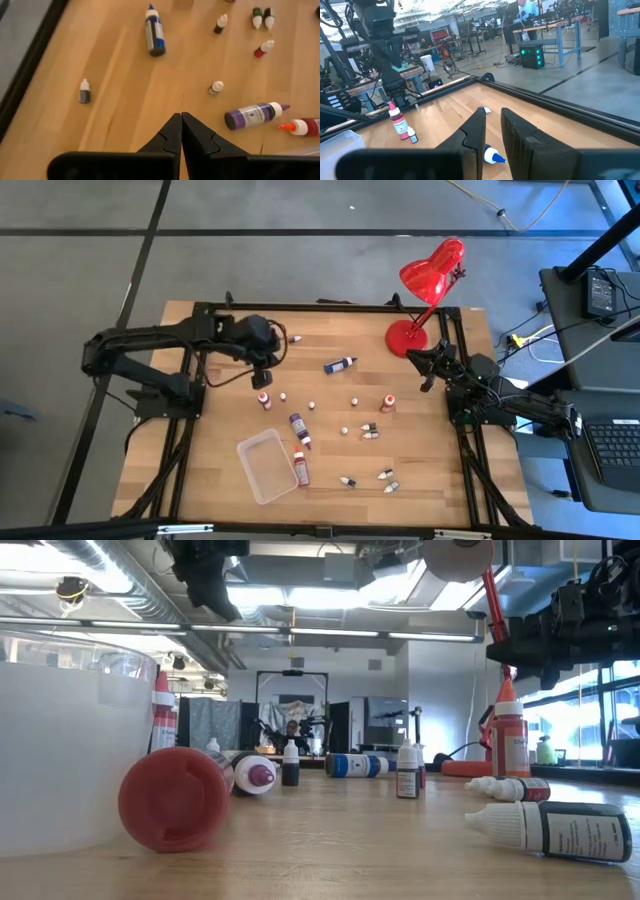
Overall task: Pick & Place food coloring
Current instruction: Put the pink food coloring bottle into the transparent bin
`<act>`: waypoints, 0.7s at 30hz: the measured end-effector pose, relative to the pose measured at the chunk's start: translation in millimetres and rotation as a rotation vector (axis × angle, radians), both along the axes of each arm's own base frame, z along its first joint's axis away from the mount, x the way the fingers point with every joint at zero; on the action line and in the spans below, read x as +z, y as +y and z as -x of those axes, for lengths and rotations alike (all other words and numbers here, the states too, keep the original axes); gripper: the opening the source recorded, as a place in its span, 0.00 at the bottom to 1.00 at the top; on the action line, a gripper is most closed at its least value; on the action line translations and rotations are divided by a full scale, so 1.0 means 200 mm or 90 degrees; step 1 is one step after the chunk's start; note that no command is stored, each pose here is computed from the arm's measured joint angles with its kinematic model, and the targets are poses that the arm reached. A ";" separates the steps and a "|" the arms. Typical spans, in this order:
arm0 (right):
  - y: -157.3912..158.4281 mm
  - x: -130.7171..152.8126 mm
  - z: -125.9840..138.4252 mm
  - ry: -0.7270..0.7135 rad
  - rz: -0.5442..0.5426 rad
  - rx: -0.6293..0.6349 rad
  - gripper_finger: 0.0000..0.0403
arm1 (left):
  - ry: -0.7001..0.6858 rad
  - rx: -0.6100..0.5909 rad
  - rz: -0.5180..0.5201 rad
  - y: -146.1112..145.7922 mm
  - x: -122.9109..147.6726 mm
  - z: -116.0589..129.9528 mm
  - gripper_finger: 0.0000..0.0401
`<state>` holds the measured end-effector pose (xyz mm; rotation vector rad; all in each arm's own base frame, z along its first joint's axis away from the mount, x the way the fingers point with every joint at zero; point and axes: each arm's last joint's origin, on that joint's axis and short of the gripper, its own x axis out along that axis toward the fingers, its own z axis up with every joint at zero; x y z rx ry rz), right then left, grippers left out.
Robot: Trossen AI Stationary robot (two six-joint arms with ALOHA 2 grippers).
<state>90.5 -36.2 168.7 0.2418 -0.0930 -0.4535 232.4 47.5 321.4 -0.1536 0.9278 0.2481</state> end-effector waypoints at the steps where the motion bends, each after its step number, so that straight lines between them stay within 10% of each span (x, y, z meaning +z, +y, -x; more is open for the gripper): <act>1: 0.00 0.00 0.00 0.000 0.000 0.000 0.16 | 0.004 -0.003 0.001 0.00 -0.01 -0.01 0.02; 21: 0.00 0.00 0.00 0.007 0.013 0.000 0.16 | 0.015 -0.023 -0.012 -0.01 -0.02 -0.03 0.08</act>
